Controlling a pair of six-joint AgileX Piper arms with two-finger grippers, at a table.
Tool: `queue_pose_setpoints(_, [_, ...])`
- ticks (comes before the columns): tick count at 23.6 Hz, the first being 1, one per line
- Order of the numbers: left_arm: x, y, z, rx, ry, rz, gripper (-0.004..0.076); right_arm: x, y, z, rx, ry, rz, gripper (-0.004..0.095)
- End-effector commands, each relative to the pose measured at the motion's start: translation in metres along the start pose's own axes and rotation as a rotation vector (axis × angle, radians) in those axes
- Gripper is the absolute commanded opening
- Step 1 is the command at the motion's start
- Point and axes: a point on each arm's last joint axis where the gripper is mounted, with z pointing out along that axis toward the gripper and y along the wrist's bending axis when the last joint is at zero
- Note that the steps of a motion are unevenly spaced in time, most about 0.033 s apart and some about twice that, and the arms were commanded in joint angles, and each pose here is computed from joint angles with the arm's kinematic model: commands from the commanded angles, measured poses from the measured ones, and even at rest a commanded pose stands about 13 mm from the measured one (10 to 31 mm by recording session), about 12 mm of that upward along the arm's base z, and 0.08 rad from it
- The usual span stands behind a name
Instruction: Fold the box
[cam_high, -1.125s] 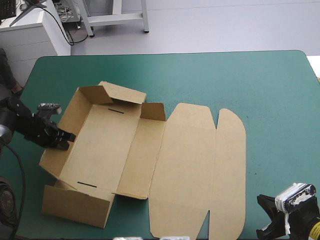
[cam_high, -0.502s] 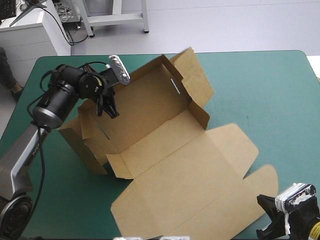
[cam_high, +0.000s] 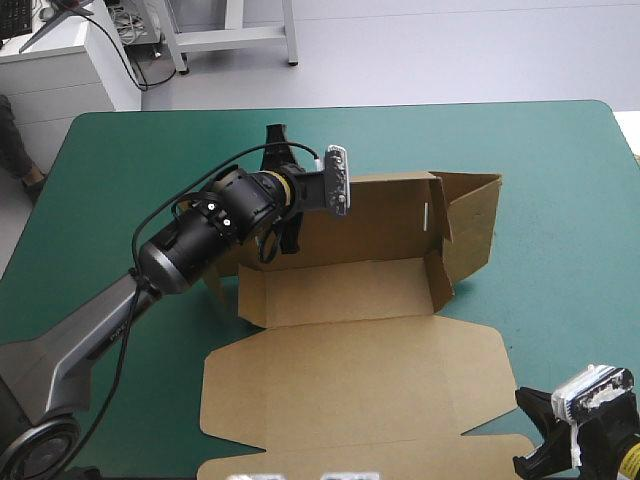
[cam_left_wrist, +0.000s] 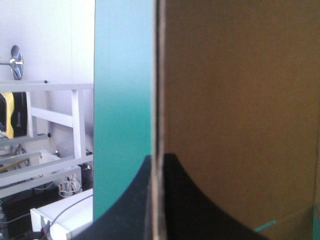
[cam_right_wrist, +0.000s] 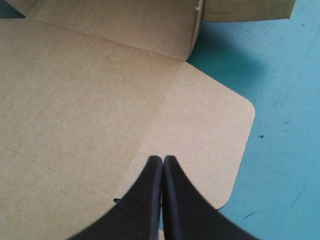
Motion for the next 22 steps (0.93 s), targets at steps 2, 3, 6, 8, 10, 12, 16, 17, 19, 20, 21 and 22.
queue_pose_setpoints(2, [-0.021,0.003,-0.028,-0.147,-0.073,0.072,-0.0008,-0.013,-0.002,-0.003,0.033,-0.087,0.021,-0.0017])
queue_pose_setpoints(3, [-0.024,-0.001,-0.027,-0.165,-0.068,0.083,-0.0008,-0.013,-0.003,-0.003,0.043,-0.091,0.025,-0.0017])
queue_pose_setpoints(6, [-0.033,-0.017,-0.021,-0.245,-0.046,0.129,-0.0008,-0.014,-0.005,-0.004,0.064,-0.098,0.026,-0.0017])
queue_pose_setpoints(8, [-0.037,-0.032,-0.014,-0.284,-0.026,0.156,-0.0008,-0.014,-0.007,-0.004,0.080,-0.104,0.026,-0.0017])
queue_pose_setpoints(10, [-0.035,-0.050,-0.006,-0.276,-0.006,0.168,-0.0008,-0.014,-0.007,-0.004,0.084,-0.107,0.040,-0.0017])
queue_pose_setpoints(12, [-0.031,-0.060,0.000,-0.250,0.010,0.162,-0.0008,-0.014,-0.007,-0.004,0.084,-0.107,0.040,-0.0017])
queue_pose_setpoints(16, [-0.024,-0.066,-0.003,-0.237,0.022,0.145,-0.0008,-0.014,-0.007,-0.004,0.084,-0.107,0.036,-0.0019])
queue_pose_setpoints(17, [-0.023,-0.065,-0.006,-0.239,0.016,0.127,-0.0008,-0.014,-0.007,-0.004,0.084,-0.107,0.036,-0.0019])
queue_pose_setpoints(19, [-0.020,-0.060,-0.017,-0.254,-0.008,0.075,-0.0008,-0.014,-0.007,-0.004,0.084,-0.107,0.036,-0.0001])
queue_pose_setpoints(20, [-0.019,-0.059,-0.022,-0.247,-0.023,0.048,-0.0008,-0.014,-0.007,-0.004,0.086,-0.107,0.025,0.0041])
queue_pose_setpoints(21, [-0.018,-0.059,-0.024,-0.243,-0.028,0.037,-0.0008,-0.014,-0.007,-0.004,0.086,-0.106,0.017,0.0071])
queue_pose_setpoints(22, [-0.018,-0.060,-0.025,-0.236,-0.032,0.030,-0.0008,-0.014,-0.007,-0.004,0.087,-0.106,0.005,0.0118])
